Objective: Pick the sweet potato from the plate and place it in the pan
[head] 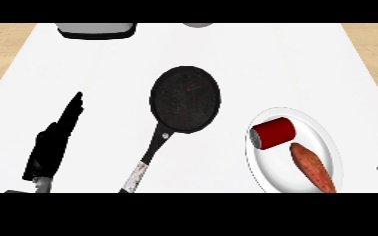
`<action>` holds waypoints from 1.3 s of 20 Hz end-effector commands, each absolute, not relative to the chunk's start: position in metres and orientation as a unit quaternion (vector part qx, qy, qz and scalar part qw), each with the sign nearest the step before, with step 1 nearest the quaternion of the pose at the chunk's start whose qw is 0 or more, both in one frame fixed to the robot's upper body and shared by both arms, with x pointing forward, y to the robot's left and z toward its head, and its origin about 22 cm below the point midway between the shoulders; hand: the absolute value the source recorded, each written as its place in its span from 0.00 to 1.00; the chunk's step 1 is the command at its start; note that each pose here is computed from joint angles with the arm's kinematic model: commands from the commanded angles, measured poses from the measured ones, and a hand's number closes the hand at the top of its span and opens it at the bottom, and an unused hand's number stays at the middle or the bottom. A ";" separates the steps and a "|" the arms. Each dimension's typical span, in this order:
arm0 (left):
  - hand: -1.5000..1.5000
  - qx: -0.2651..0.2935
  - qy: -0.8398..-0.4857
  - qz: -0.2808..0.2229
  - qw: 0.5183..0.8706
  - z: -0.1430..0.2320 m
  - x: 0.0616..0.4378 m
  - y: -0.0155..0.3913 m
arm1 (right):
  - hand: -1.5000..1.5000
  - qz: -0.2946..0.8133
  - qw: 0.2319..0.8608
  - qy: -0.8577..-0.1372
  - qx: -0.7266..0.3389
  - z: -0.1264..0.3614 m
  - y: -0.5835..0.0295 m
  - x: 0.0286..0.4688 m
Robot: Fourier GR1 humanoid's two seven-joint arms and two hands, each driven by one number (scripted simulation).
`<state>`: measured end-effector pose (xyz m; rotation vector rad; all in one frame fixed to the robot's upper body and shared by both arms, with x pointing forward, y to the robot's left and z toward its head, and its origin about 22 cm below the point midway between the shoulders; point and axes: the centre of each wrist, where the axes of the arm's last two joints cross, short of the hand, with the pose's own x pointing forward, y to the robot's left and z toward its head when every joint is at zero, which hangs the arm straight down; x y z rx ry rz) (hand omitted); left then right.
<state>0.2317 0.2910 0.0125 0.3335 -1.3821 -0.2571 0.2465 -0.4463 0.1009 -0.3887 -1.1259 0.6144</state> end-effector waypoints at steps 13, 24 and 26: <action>0.50 0.153 -0.631 -0.119 0.751 0.028 0.227 0.293 | 0.00 0.478 0.775 -0.399 -0.109 0.157 -0.365 0.311; 0.50 0.151 -0.628 -0.124 0.753 -0.010 0.207 0.288 | 0.00 0.579 0.758 -0.282 -0.102 0.144 -0.320 0.317; 0.50 0.148 -0.636 -0.125 0.747 0.014 0.222 0.283 | 0.00 0.598 0.750 -0.259 -0.110 0.140 -0.287 0.322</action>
